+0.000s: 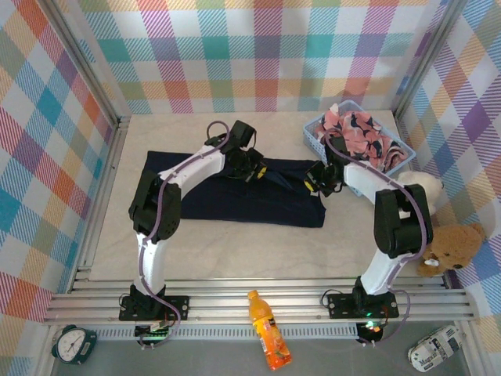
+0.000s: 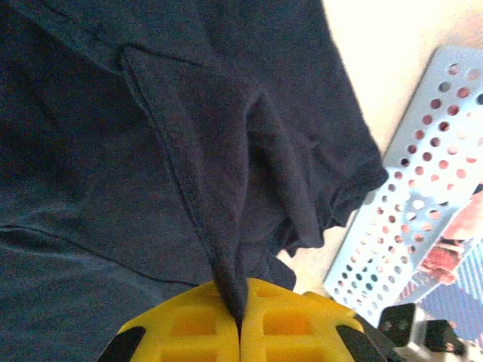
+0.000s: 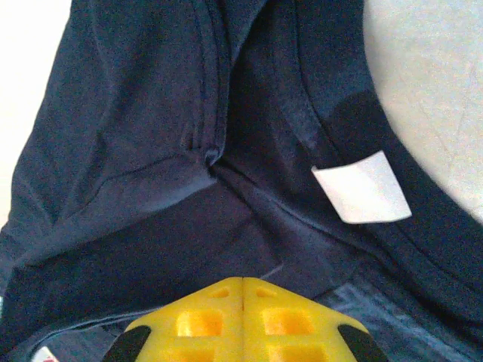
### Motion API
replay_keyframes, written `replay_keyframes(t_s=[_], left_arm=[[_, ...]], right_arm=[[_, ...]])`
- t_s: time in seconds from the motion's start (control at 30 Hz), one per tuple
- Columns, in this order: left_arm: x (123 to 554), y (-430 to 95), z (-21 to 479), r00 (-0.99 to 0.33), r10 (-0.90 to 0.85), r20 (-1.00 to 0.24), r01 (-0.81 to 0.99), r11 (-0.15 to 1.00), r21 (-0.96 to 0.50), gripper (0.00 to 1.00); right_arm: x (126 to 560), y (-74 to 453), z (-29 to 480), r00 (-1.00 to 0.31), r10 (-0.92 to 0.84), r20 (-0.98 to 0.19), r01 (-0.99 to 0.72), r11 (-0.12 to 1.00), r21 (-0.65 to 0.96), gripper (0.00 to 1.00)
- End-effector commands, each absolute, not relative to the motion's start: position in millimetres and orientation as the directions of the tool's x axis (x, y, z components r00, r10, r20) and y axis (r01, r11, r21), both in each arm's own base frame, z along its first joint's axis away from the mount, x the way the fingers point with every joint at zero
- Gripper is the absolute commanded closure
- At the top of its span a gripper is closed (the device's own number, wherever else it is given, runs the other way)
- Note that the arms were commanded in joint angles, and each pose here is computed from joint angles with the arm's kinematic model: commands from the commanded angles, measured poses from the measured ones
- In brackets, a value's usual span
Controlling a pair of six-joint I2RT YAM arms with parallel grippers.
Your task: Fold and stack the mixed laundry pile
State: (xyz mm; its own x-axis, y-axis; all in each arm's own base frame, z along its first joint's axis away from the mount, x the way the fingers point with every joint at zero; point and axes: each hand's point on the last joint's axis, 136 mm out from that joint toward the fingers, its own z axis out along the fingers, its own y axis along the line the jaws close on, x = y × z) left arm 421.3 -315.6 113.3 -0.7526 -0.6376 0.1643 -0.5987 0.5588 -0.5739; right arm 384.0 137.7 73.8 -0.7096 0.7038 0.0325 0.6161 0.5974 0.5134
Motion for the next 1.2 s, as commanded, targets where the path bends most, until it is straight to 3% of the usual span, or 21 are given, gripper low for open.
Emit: replay_keyframes(t_s=[0.0, 0.07, 0.17, 0.77, 0.83, 0.93, 1.03, 1.17], left_arm=[[407.7, -307.3, 121.6, -0.763, -0.621, 0.181, -0.596, 0.567, -0.569, 0.98], [408.1, -307.4, 122.7, -0.75, -0.634, 0.188, -0.607, 0.548, -0.576, 0.99], [411.6, -308.2, 127.6, -0.74, -0.646, 0.186, -0.611, 0.531, -0.587, 0.99], [414.0, -308.3, 146.7, -0.701, -0.682, 0.209, -0.635, 0.464, -0.617, 1.0], [414.0, -308.4, 146.7, -0.702, -0.681, 0.209, -0.634, 0.465, -0.618, 1.0], [412.1, -307.1, 142.6, -0.702, -0.679, 0.214, -0.639, 0.469, -0.609, 1.0], [409.3, -306.6, 135.9, -0.702, -0.677, 0.223, -0.647, 0.473, -0.598, 1.0], [407.6, -302.8, 127.9, -0.709, -0.674, 0.208, -0.642, 0.493, -0.587, 0.96]], right_arm=[[363.8, 151.2, 74.6, -0.711, 0.694, 0.114, 0.635, 0.564, 0.529, 0.64], [358.5, 158.5, 73.7, -0.696, 0.704, 0.138, 0.648, 0.534, 0.543, 0.53], [357.8, 170.3, 69.2, -0.679, 0.714, 0.171, 0.663, 0.498, 0.559, 0.46], [385.0, 208.8, 50.1, -0.602, 0.752, 0.269, 0.717, 0.36, 0.597, 0.41], [386.7, 203.6, 46.5, -0.584, 0.772, 0.25, 0.722, 0.354, 0.595, 0.48], [393.2, 193.6, 45.0, -0.569, 0.794, 0.215, 0.723, 0.357, 0.592, 0.78], [400.0, 185.9, 51.1, -0.576, 0.797, 0.182, 0.709, 0.377, 0.596, 0.96], [395.9, 174.0, 67.3, -0.611, 0.783, 0.12, 0.681, 0.441, 0.584, 1.0]])
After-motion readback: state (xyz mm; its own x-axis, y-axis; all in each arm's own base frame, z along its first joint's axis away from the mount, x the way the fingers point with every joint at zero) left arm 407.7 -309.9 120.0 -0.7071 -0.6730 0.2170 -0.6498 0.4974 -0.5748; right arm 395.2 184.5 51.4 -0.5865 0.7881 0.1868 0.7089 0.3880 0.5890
